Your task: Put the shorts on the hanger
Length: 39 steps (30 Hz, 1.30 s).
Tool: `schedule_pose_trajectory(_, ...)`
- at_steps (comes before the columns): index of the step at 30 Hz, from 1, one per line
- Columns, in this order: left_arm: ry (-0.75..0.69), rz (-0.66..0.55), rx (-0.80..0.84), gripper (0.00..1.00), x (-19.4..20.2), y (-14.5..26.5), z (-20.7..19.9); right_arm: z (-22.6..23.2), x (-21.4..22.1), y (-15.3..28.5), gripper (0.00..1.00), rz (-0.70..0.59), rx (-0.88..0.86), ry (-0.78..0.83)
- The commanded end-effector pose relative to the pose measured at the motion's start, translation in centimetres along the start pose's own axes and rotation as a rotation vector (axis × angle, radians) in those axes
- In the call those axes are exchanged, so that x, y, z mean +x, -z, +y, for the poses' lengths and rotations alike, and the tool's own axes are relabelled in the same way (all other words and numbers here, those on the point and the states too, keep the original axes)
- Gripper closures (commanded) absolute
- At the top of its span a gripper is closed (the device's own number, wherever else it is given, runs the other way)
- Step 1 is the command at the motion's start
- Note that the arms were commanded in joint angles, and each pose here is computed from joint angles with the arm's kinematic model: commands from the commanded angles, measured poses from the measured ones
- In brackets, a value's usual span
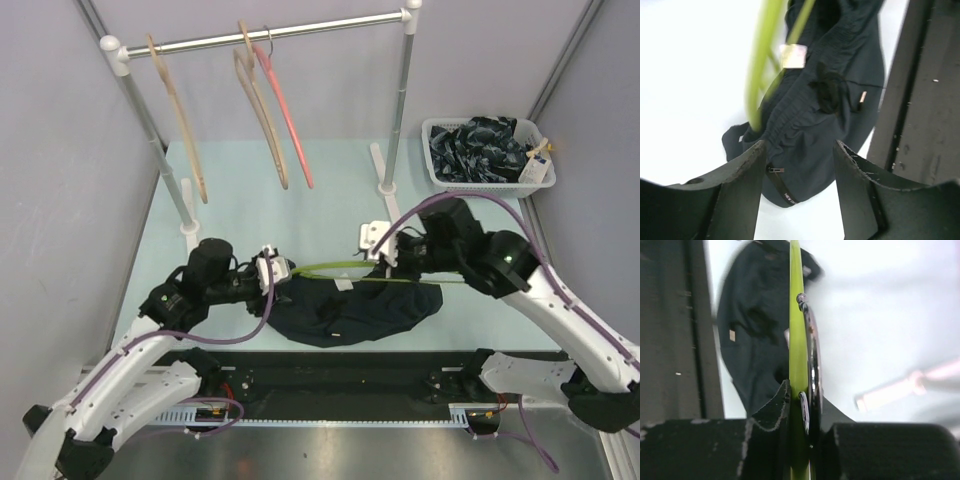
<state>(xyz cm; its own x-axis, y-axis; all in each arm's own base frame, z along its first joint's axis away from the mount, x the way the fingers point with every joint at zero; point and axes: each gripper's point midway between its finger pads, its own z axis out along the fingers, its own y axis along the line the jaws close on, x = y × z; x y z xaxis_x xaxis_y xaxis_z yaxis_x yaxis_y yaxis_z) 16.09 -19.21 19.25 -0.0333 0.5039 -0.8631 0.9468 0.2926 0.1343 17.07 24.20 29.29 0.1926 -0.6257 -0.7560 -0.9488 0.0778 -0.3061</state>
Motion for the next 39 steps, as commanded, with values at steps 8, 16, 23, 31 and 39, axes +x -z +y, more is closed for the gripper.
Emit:
schedule_pose_trajectory(8, 0.175, 0.134, -0.149, 0.41, 1.0, -3.0, 5.0, -2.2, 5.2, 3.8, 1.00, 0.085, 0.146, -0.144)
schedule_pose_trajectory(16, 0.212, 0.176, -0.172, 0.39, 1.8, -3.8, 5.8, -1.8, 7.5, 0.7, 1.00, 0.134, 0.062, -0.190)
schedule_pose_trajectory(23, 0.216, 0.187, -0.179, 0.37, 2.3, -3.7, 5.7, -0.5, 8.3, -0.8, 1.00, 0.146, -0.040, -0.169)
schedule_pose_trajectory(31, 0.215, 0.193, -0.192, 0.37, 2.4, -3.4, 5.8, 2.5, 6.3, 1.5, 1.00, 0.055, -0.108, -0.060)
schedule_pose_trajectory(39, 0.198, 0.221, -0.114, 0.39, 3.1, -3.6, 4.5, 5.5, 5.6, 1.3, 1.00, 0.053, -0.223, -0.014)
